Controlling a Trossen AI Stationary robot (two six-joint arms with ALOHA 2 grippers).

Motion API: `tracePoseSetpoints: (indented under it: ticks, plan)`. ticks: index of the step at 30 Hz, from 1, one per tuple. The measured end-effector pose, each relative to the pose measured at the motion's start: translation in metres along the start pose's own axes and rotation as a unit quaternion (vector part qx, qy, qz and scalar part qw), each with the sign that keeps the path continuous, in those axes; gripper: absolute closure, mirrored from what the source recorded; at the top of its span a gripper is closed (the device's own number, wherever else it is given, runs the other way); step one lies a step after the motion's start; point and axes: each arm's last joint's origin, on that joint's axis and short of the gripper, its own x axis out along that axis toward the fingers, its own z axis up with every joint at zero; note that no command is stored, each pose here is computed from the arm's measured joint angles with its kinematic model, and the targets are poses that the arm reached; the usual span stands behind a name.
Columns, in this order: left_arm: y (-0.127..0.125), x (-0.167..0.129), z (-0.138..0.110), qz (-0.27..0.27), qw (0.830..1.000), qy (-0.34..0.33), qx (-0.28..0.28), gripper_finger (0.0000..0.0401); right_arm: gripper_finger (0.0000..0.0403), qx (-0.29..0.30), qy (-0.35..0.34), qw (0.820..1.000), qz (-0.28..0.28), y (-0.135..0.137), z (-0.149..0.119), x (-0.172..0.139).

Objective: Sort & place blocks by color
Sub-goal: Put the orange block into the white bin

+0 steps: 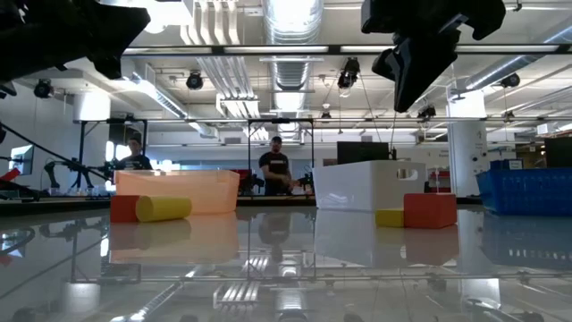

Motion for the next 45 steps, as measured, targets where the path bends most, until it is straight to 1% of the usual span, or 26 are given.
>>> tracePoseSetpoints:
  ticks: [23, 35, 45]
  plan:
    - [-0.0004, 0.0011, -0.0026, -0.001, 1.0, 0.009, 0.002, 0.0359, 0.0394, 0.0, -0.003, 1.0, 0.0, 0.0, 0.0003, -0.0009]
    - [-0.0004, 0.0011, -0.0026, -0.001, 1.0, 0.009, 0.002, 0.0359, 0.0394, 0.001, -0.018, 1.0, -0.001, 0.0, 0.0038, 0.0009]
    - [-0.0004, 0.0011, -0.0026, -0.001, 1.0, 0.009, 0.003, 0.0359, 0.0394, 0.022, -0.018, 1.0, 0.0, -0.0001, 0.0039, 0.0009]
